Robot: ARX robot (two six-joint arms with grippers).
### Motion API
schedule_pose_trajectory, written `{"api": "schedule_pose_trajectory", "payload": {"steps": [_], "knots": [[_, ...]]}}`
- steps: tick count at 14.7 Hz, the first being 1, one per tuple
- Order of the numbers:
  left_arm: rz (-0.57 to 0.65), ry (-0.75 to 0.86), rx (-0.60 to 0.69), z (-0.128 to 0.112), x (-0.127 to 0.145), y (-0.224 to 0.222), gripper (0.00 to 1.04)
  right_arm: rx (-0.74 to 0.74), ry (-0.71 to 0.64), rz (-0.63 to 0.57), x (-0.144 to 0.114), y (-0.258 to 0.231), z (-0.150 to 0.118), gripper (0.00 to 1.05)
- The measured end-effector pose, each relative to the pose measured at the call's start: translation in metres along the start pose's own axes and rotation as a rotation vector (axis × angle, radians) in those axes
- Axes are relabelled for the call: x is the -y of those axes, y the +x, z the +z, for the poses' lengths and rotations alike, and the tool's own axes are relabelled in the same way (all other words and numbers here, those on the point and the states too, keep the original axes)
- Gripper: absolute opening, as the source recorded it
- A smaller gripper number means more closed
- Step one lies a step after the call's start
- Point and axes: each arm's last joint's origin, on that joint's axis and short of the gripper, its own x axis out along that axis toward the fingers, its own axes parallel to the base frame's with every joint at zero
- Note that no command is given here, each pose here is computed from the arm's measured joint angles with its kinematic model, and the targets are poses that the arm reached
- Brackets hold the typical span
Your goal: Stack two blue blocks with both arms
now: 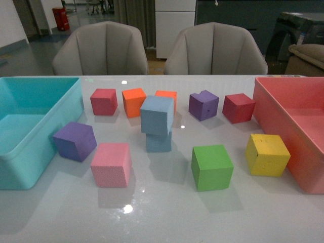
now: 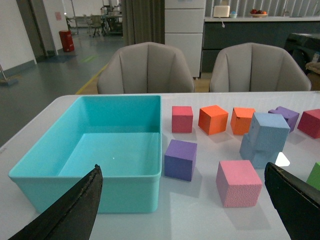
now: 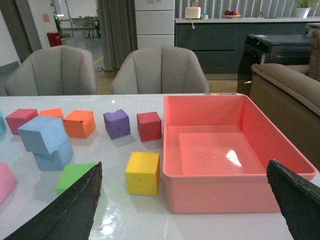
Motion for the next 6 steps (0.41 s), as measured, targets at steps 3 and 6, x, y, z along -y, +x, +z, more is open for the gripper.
{"api": "schedule_pose_trajectory", "payload": {"steps": [3,6], "knots": [[0.000,0.000,0.000,0.0000,0.0000,0.0000,0.98,0.000,0.000,0.000,0.0000,0.0000,0.0000,0.98],[0.000,0.000,0.000,0.0000,0.0000,0.0000,0.98,0.000,0.000,0.000,0.0000,0.0000,0.0000,0.98]]}}
